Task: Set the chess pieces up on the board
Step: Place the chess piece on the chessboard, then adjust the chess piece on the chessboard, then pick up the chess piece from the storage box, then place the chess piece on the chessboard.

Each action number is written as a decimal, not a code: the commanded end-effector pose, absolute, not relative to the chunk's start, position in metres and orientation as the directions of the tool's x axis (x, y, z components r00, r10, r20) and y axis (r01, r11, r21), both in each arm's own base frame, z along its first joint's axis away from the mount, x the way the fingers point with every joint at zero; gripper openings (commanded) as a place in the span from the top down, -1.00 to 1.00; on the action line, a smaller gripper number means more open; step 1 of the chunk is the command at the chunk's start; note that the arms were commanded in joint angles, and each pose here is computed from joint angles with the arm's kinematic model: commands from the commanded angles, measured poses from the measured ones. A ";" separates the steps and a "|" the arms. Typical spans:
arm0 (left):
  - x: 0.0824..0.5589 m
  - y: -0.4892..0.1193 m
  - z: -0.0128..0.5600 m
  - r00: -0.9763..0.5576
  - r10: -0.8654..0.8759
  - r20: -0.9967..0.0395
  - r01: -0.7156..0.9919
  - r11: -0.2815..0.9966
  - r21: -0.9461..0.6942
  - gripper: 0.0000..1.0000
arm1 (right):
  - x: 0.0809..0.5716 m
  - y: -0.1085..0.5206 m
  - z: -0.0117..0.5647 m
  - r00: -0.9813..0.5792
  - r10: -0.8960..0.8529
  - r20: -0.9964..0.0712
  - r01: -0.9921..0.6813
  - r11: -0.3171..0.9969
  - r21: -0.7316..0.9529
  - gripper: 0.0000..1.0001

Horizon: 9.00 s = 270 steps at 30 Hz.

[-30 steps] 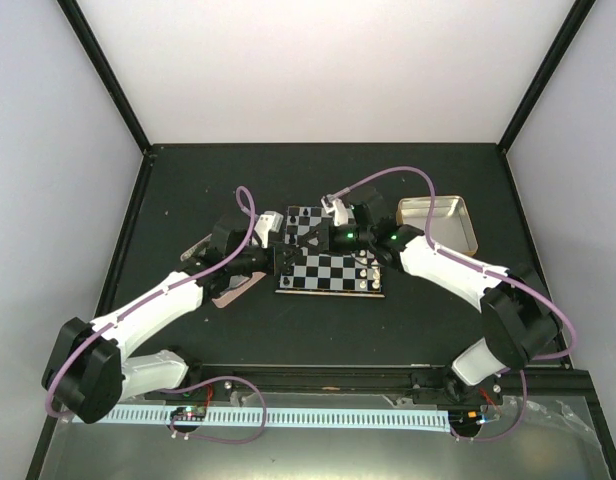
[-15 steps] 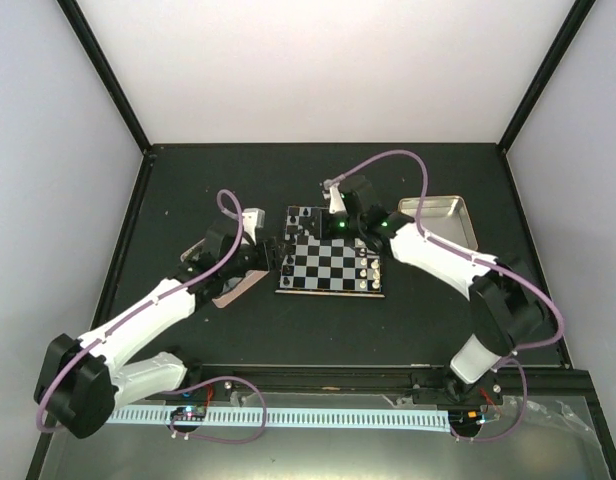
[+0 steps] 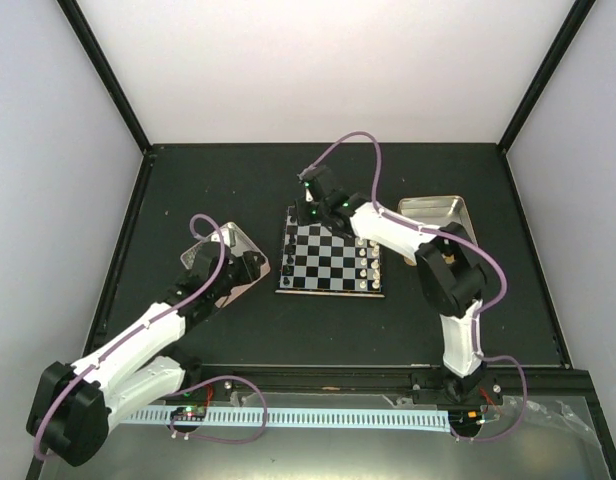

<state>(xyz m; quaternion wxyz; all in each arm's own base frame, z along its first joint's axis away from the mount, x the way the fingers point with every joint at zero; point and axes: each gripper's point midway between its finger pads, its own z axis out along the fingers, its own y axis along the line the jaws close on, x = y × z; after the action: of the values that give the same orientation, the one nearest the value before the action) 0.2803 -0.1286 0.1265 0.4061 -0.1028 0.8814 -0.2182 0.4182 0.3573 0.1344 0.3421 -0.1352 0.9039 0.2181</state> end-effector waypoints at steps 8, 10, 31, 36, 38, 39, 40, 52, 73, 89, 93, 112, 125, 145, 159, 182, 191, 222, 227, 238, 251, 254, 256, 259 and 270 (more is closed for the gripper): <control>0.287 -0.113 0.140 -0.567 -0.442 -0.695 -0.040 0.857 -0.513 -0.31 | 0.416 0.378 0.098 -0.711 -0.235 -0.663 -0.420 0.898 0.132 0.92; 0.287 -0.113 0.140 -0.570 -0.443 -0.693 -0.041 0.857 -0.514 -0.31 | 0.417 0.378 0.094 -0.714 -0.240 -0.658 -0.420 0.899 0.128 0.92; 0.288 -0.118 0.139 -0.597 -0.445 -0.668 -0.031 0.845 -0.535 -0.31 | 0.421 0.387 0.065 -0.740 -0.256 -0.622 -0.421 0.897 0.132 0.79; 0.287 -0.120 0.139 -0.602 -0.442 -0.665 -0.024 0.843 -0.538 -0.31 | 0.422 0.387 0.057 -0.746 -0.259 -0.614 -0.417 0.900 0.126 0.76; 0.287 -0.120 0.138 -0.605 -0.439 -0.664 -0.023 0.844 -0.536 -0.31 | 0.423 0.389 0.057 -0.745 -0.258 -0.615 -0.418 0.899 0.129 0.75; 0.287 -0.120 0.138 -0.607 -0.438 -0.663 -0.022 0.843 -0.537 -0.31 | 0.423 0.389 0.056 -0.745 -0.256 -0.615 -0.417 0.900 0.130 0.75; 0.287 -0.121 0.138 -0.608 -0.436 -0.663 -0.020 0.844 -0.536 -0.31 | 0.423 0.389 0.054 -0.746 -0.257 -0.614 -0.417 0.900 0.130 0.75; 0.287 -0.124 0.136 -0.624 -0.428 -0.654 -0.010 0.841 -0.541 -0.32 | 0.424 0.385 0.056 -0.751 -0.248 -0.612 -0.397 0.910 0.119 0.56; 0.289 -0.115 0.131 -0.633 -0.436 -0.640 -0.067 0.854 -0.516 -0.33 | 0.415 0.382 0.129 -0.726 -0.180 -0.664 -0.398 0.897 0.193 0.20; 0.292 -0.105 0.125 -0.638 -0.461 -0.617 -0.111 0.848 -0.519 -0.35 | 0.386 0.395 0.088 -0.765 -0.306 -0.566 -0.470 0.867 0.167 0.24; 0.292 -0.105 0.124 -0.641 -0.462 -0.613 -0.113 0.846 -0.521 -0.34 | 0.378 0.397 0.078 -0.773 -0.329 -0.542 -0.483 0.860 0.168 0.31; 0.292 -0.107 0.119 -0.664 -0.464 -0.587 -0.110 0.837 -0.537 -0.33 | 0.376 0.394 0.059 -0.785 -0.342 -0.516 -0.466 0.875 0.129 0.63; 0.291 -0.107 0.118 -0.670 -0.464 -0.579 -0.111 0.835 -0.540 -0.33 | 0.385 0.386 0.066 -0.777 -0.315 -0.545 -0.428 0.899 0.091 0.72; 0.290 -0.083 0.125 -0.647 -0.476 -0.596 -0.192 0.858 -0.476 -0.34 | 0.383 0.386 0.133 -0.760 -0.192 -0.621 -0.396 0.894 0.209 0.22; 0.321 -0.017 0.098 -0.605 -0.654 -0.455 -0.537 0.756 -0.374 -0.07 | 0.351 0.351 0.177 -0.736 -0.099 -0.669 -0.392 0.869 0.303 0.16; 0.341 0.011 0.028 -0.628 -0.764 -0.148 -0.734 0.645 -0.214 0.23 | 0.328 0.330 0.182 -0.742 -0.102 -0.663 -0.399 0.862 0.313 0.18; 0.330 0.015 0.025 -0.619 -0.776 -0.124 -0.759 0.631 -0.162 0.43 | 0.328 0.325 0.186 -0.731 -0.102 -0.675 -0.395 0.869 0.297 0.18; 0.316 -0.063 0.077 -0.830 -0.512 -0.221 -0.395 0.820 -0.415 0.74 | 0.312 0.347 0.212 -0.777 -0.067 -0.626 -0.488 0.693 0.531 0.09; 0.307 -0.141 0.121 -0.895 -0.282 -0.347 -0.021 0.802 -0.596 0.73 | 0.300 0.352 0.227 -0.808 -0.066 -0.586 -0.527 0.527 0.667 -0.11; 0.261 -0.229 0.214 -0.723 0.001 -0.691 0.599 0.501 -0.625 0.69 | 0.279 0.350 0.254 -0.846 -0.070 -0.528 -0.523 0.294 0.800 -0.27; 0.214 -0.248 0.277 -0.574 0.068 -0.816 0.796 0.278 -0.537 0.69 | 0.249 0.350 0.278 -0.839 -0.162 -0.520 -0.543 0.173 0.822 0.16; 0.210 -0.249 0.283 -0.560 0.064 -0.826 0.810 0.250 -0.530 0.69 | 0.241 0.348 0.283 -0.834 -0.182 -0.521 -0.547 0.145 0.825 0.23; 0.208 -0.249 0.288 -0.549 0.061 -0.833 0.819 0.240 -0.522 0.69 | 0.235 0.346 0.286 -0.826 -0.196 -0.528 -0.555 0.125 0.822 0.25; 0.207 -0.249 0.292 -0.542 0.062 -0.838 0.825 0.230 -0.517 0.69 | 0.228 0.344 0.289 -0.816 -0.209 -0.539 -0.567 0.100 0.818 0.25; 0.204 -0.251 0.301 -0.523 0.072 -0.849 0.841 0.204 -0.501 0.69 | 0.218 0.352 0.279 -0.804 -0.265 -0.532 -0.570 0.093 0.816 0.28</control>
<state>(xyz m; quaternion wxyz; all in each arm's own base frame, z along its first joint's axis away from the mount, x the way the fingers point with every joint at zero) 0.2093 -0.2481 0.2741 0.3313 0.2976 0.7210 -0.5308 0.2274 0.3478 0.2797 0.1387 -0.2666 0.7350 0.6078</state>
